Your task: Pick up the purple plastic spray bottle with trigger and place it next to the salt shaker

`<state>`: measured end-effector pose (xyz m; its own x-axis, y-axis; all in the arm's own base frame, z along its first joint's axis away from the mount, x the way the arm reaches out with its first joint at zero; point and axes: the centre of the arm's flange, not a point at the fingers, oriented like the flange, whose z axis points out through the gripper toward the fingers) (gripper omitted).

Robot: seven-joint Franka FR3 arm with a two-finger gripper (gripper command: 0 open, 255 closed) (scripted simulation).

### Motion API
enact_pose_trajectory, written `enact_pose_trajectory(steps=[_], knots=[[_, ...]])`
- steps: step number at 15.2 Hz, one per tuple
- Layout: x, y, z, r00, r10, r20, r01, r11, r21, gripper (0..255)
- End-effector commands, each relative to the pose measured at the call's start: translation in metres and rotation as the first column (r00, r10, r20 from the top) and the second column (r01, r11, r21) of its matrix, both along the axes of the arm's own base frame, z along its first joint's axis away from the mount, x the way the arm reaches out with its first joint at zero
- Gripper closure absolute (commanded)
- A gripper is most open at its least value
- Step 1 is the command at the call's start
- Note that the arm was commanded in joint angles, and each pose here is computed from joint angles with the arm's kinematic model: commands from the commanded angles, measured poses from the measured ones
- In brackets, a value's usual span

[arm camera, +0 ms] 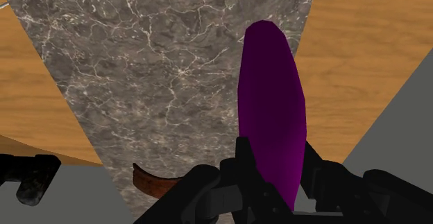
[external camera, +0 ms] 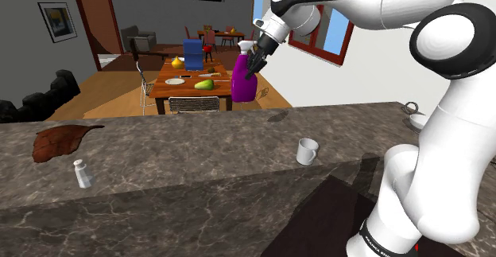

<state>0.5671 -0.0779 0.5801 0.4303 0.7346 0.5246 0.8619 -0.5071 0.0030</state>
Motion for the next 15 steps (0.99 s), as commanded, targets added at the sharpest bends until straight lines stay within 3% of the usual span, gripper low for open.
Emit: enact_pose_trajectory(steps=[1, 5, 15], knots=[[0.0, 0.0, 0.011, 1.0, 0.0, 0.0, 0.0, 1.0, 0.0, 255], [0.0, 0.0, 0.031, 1.0, 0.0, 0.0, 0.0, 1.0, 0.0, 255], [0.034, 0.123, -0.003, 1.0, 0.0, 0.0, 0.0, 1.0, 0.0, 255]])
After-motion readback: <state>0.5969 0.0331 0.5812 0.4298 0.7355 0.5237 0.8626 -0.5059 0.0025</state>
